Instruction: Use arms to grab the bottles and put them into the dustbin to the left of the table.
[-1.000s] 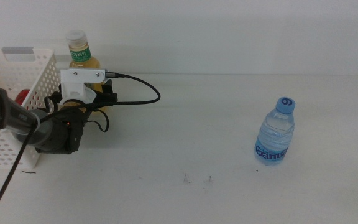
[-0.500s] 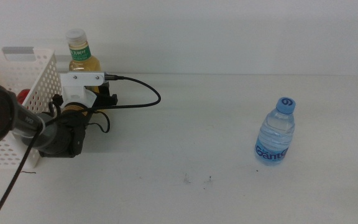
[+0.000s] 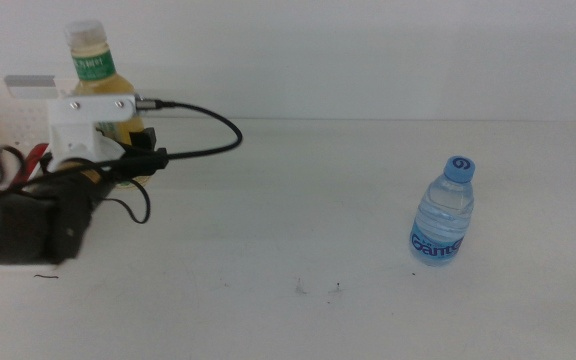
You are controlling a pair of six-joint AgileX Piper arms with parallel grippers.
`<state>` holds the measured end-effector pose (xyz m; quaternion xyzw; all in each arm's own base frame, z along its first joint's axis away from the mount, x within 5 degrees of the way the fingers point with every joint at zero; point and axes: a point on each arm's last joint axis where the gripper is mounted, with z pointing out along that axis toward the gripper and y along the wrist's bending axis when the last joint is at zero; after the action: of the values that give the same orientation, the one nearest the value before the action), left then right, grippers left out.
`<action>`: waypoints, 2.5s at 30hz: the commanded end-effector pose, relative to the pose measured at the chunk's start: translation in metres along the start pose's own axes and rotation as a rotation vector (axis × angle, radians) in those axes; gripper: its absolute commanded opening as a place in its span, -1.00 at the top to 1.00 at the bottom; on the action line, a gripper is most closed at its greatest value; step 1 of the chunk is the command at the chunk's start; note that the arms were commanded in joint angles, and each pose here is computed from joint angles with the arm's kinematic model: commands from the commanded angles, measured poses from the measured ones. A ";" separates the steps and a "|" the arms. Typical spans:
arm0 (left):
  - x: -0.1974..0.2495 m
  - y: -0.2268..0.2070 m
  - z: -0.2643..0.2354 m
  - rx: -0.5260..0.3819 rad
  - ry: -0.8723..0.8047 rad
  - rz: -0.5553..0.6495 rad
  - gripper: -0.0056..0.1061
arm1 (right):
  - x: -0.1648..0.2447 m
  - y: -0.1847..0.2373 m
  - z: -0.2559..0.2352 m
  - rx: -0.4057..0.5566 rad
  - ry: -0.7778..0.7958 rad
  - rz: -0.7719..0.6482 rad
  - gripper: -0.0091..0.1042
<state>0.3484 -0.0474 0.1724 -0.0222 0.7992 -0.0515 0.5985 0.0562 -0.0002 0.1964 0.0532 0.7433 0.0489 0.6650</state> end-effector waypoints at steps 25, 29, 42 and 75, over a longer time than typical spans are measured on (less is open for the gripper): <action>-0.179 0.024 -0.078 -0.006 0.594 0.188 0.70 | 0.000 0.000 0.000 0.003 -0.013 -0.009 -0.78; -0.188 0.053 -0.058 -0.023 0.704 0.205 0.70 | 0.000 0.000 0.000 0.003 -0.013 -0.009 -0.78; -0.166 0.128 -0.024 -0.075 0.927 0.224 0.70 | 0.000 0.000 0.000 0.003 -0.013 -0.009 -0.78; -0.101 0.153 0.028 -0.043 1.094 0.257 -0.67 | 0.000 0.000 0.000 0.003 -0.013 -0.009 -0.78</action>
<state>0.4073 0.1118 0.2327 0.0915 0.9925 0.0254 0.0766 0.0562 -0.0002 0.1964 0.0532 0.7433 0.0489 0.6650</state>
